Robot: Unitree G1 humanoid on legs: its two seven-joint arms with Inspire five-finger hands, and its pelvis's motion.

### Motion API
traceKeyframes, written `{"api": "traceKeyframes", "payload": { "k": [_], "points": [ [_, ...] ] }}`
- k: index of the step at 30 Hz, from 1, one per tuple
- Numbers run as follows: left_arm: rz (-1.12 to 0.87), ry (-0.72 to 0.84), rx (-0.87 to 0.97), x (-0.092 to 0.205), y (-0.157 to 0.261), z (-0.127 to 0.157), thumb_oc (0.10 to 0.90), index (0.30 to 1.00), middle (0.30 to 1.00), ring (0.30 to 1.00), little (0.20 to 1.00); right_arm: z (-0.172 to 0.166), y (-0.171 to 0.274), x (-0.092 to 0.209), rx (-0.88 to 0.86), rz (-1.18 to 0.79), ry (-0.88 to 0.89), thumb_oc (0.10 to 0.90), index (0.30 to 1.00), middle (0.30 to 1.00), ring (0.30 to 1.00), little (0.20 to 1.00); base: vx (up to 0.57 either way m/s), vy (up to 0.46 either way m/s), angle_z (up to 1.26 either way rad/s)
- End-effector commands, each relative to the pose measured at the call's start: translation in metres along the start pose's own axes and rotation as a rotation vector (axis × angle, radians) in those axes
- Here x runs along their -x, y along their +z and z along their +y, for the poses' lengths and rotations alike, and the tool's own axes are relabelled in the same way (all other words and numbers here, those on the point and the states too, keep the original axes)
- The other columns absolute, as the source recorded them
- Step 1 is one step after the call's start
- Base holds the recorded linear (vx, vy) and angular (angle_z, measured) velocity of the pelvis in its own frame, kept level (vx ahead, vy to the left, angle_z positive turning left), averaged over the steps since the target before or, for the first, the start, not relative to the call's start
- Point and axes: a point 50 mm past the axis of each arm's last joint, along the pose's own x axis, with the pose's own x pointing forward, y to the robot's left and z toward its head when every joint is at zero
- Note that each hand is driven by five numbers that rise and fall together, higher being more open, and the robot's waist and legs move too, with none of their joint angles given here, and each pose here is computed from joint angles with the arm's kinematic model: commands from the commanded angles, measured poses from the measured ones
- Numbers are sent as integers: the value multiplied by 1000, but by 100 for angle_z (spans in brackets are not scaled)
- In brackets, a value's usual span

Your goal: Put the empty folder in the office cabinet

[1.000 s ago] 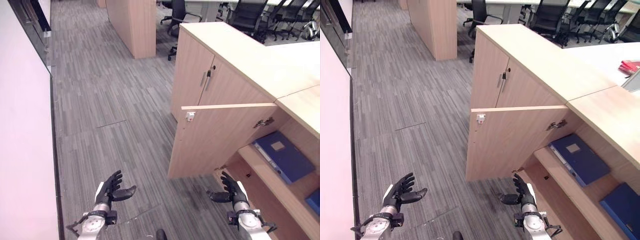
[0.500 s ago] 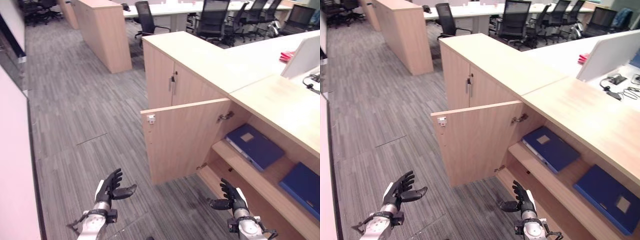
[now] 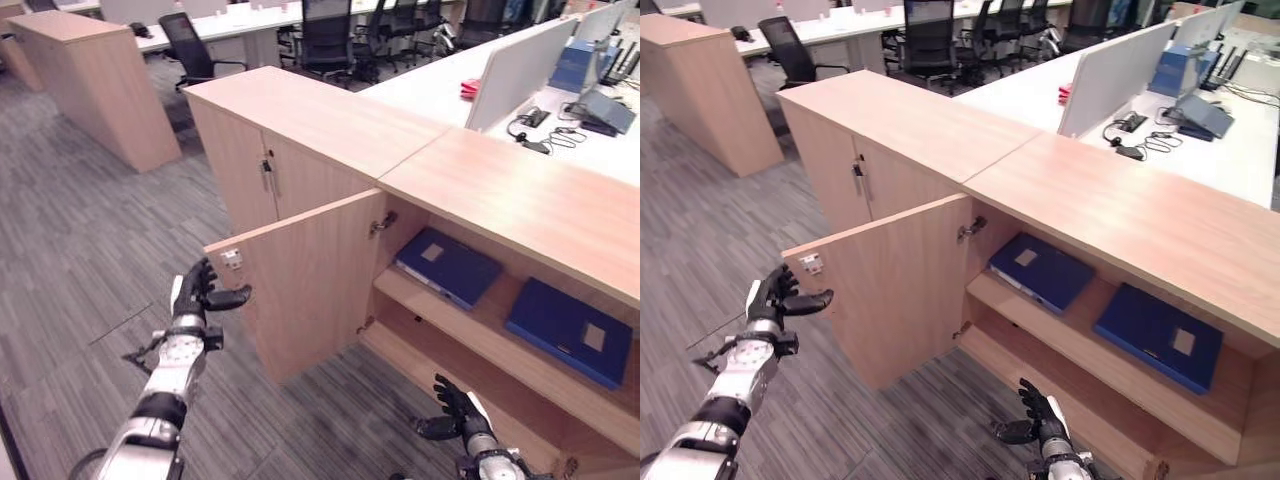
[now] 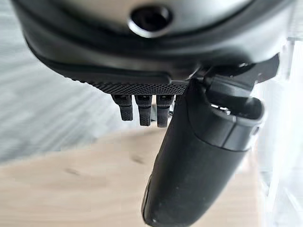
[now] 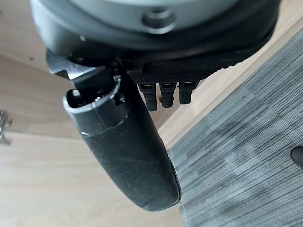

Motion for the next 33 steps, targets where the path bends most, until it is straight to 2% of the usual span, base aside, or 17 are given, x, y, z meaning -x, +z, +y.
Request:
{"api": "traceKeyframes", "payload": {
  "k": [1, 4, 12, 18, 19, 20, 21, 22, 23, 24, 26, 32, 33],
  "points": [
    [-245, 45, 8, -27, 81, 9, 800, 900, 900, 900, 900, -14, 56, -11, 33, -250, -22, 800, 900, 900, 900, 900, 19, 38, -7],
    [-271, 46, 19, -32, 98, 7, 800, 900, 900, 900, 900, -17, 50, -10, 32, -230, -28, 800, 900, 900, 900, 900, 19, 32, -7],
    [-294, 23, -30, -36, 113, 1, 800, 900, 900, 900, 900, -19, 47, -10, 34, -216, -29, 800, 900, 900, 900, 900, 6, 14, -4],
    [-324, -63, 23, -31, 111, -27, 800, 900, 900, 900, 900, -17, 44, -11, 32, -198, -29, 800, 900, 900, 900, 900, 0, 0, 0],
    [-359, -133, 76, -21, 109, -50, 800, 900, 900, 900, 900, -16, 45, -12, 28, -201, -40, 800, 900, 900, 900, 900, -27, -17, 5],
    [-358, -133, 76, -21, 108, -51, 800, 900, 900, 900, 900, -16, 45, -12, 29, -199, -41, 800, 900, 900, 900, 900, -33, -26, 14],
    [-364, -186, 118, -12, 100, -65, 800, 900, 900, 900, 900, -16, 46, -13, 24, -203, -52, 800, 900, 900, 900, 900, -25, -18, 14],
    [-376, -282, 171, 8, 86, -87, 800, 900, 900, 900, 900, -17, 50, -15, 13, -211, -70, 800, 900, 900, 900, 900, -31, -20, 15],
    [-366, -330, 211, 18, 78, -97, 800, 900, 900, 900, 900, -17, 53, -16, 4, -216, -80, 800, 900, 900, 900, 900, -18, -8, 8],
    [-363, -331, 211, 19, 77, -97, 800, 900, 900, 900, 900, -17, 52, -16, 4, -214, -81, 800, 900, 900, 900, 900, -14, 3, 9],
    [-364, -429, 274, 42, 67, -108, 800, 900, 900, 900, 900, -19, 53, -17, -6, -210, -102, 800, 900, 900, 900, 900, -15, 18, 15],
    [-355, -742, 379, 99, 55, -127, 800, 900, 900, 900, 900, -19, 47, -17, -26, -180, -124, 800, 900, 900, 900, 900, -12, 33, 9],
    [-380, -844, 386, 113, 63, -138, 800, 900, 900, 900, 900, -19, 43, -16, -32, -167, -126, 800, 900, 900, 900, 900, -12, 21, 12]
  ]
}}
